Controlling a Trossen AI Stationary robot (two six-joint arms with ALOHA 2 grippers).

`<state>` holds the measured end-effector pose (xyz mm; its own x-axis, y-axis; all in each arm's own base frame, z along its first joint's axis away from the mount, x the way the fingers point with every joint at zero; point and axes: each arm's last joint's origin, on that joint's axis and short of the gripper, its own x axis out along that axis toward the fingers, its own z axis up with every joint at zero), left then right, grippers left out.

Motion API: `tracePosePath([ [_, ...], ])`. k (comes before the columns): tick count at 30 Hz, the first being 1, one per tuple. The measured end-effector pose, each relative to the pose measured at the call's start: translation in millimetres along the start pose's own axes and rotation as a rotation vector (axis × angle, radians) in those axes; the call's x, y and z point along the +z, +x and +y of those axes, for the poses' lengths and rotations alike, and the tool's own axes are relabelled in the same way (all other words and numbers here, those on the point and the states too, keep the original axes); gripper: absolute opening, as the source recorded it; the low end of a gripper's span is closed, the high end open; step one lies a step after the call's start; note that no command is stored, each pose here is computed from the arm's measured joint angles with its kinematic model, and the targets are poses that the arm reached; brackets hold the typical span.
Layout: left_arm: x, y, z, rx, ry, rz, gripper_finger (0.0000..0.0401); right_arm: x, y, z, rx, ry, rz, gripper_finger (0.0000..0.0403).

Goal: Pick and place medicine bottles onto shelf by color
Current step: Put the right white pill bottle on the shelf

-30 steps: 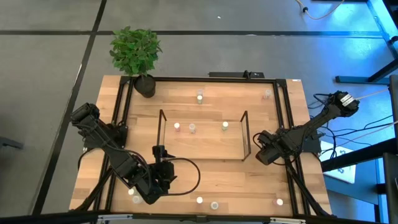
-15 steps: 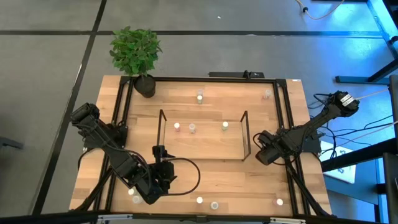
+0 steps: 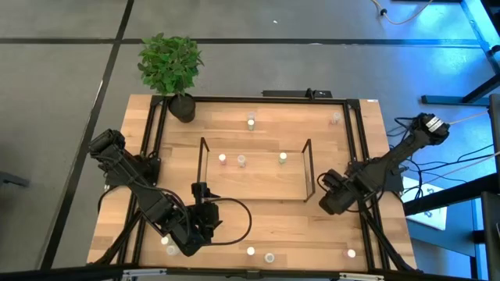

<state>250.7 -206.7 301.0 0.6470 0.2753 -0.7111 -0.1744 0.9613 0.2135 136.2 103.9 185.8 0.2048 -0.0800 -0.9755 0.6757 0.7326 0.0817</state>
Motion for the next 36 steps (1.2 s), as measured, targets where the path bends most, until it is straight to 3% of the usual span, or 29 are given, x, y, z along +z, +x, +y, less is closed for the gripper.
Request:
tracePosePath([
  [13,0,0,0,0.000,0.000,0.000,0.0360,-29,-10,6,0.043,0.054,0.100,0.0153],
  [22,0,0,0,0.000,0.000,0.000,0.0360,-39,-50,30,0.221,0.073,0.138,0.0154],
  [30,0,0,0,0.000,0.000,0.000,0.0360,-44,-90,62,0.362,-0.023,0.067,0.0154],
  [36,0,0,0,0.000,-0.001,0.000,0.0360,-37,-112,90,0.361,-0.153,-0.050,0.0154],
])
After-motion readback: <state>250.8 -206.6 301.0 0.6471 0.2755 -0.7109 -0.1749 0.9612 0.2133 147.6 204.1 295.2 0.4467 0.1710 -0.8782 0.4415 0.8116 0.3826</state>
